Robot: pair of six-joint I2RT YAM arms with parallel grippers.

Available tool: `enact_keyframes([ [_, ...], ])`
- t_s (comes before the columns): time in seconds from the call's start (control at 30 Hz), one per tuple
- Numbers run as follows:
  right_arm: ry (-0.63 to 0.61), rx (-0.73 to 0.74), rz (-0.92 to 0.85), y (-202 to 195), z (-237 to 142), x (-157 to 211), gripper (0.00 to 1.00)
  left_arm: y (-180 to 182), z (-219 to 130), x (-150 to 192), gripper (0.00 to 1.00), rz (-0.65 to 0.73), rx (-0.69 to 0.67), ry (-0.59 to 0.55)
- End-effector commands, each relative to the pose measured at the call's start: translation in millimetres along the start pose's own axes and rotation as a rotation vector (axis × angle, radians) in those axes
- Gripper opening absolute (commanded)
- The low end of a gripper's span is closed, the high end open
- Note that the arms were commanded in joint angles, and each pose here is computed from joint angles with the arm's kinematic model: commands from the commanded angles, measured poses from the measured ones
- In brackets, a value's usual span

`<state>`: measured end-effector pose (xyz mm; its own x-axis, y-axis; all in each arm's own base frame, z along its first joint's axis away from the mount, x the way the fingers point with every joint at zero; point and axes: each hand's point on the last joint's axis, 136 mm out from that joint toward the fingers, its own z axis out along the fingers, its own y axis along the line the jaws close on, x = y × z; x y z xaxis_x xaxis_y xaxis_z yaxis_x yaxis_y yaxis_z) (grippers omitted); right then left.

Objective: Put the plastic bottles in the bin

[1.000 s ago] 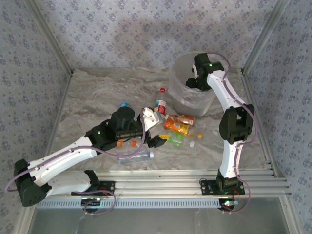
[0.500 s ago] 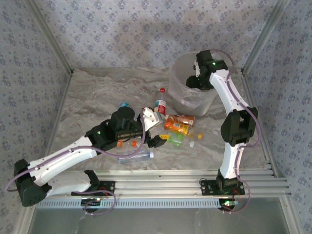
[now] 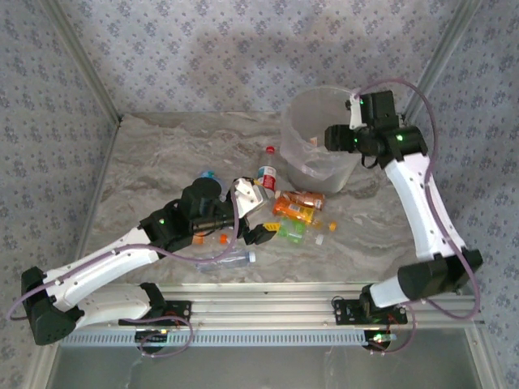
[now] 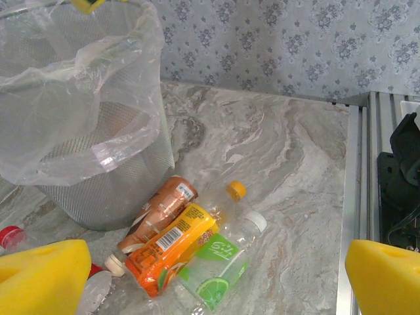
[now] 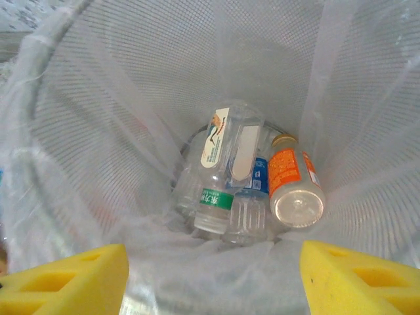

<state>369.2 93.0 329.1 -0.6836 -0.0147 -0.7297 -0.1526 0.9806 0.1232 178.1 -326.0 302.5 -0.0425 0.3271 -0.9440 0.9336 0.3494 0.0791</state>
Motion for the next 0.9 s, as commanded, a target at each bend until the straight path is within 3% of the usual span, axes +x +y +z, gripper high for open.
enact_keyframes([
  [0.0, -0.038, -0.040, -0.017, 13.9, -17.4, 9.2, 0.71, 0.3, -3.1, -2.2, 0.99, 0.012, -0.002, -0.017],
  [0.27, 0.011, -0.198, -0.133, 59.3, -33.8, 76.7, 0.71, -3.8, -4.1, -2.9, 1.00, 0.030, 0.021, -0.015],
  [0.43, 0.117, -0.285, -0.182, 81.0, -15.6, 138.2, 0.72, -8.4, -10.2, -4.3, 1.00, 0.062, 0.042, -0.017],
  [0.67, 0.229, -0.379, -0.225, 102.4, 8.7, 193.1, 0.79, -15.7, -13.8, 1.9, 1.00, 0.119, 0.087, 0.038],
  [0.87, 0.337, -0.350, -0.308, 109.5, 32.3, 227.2, 0.82, -10.9, -14.9, 8.0, 1.00, 0.110, 0.058, 0.089],
])
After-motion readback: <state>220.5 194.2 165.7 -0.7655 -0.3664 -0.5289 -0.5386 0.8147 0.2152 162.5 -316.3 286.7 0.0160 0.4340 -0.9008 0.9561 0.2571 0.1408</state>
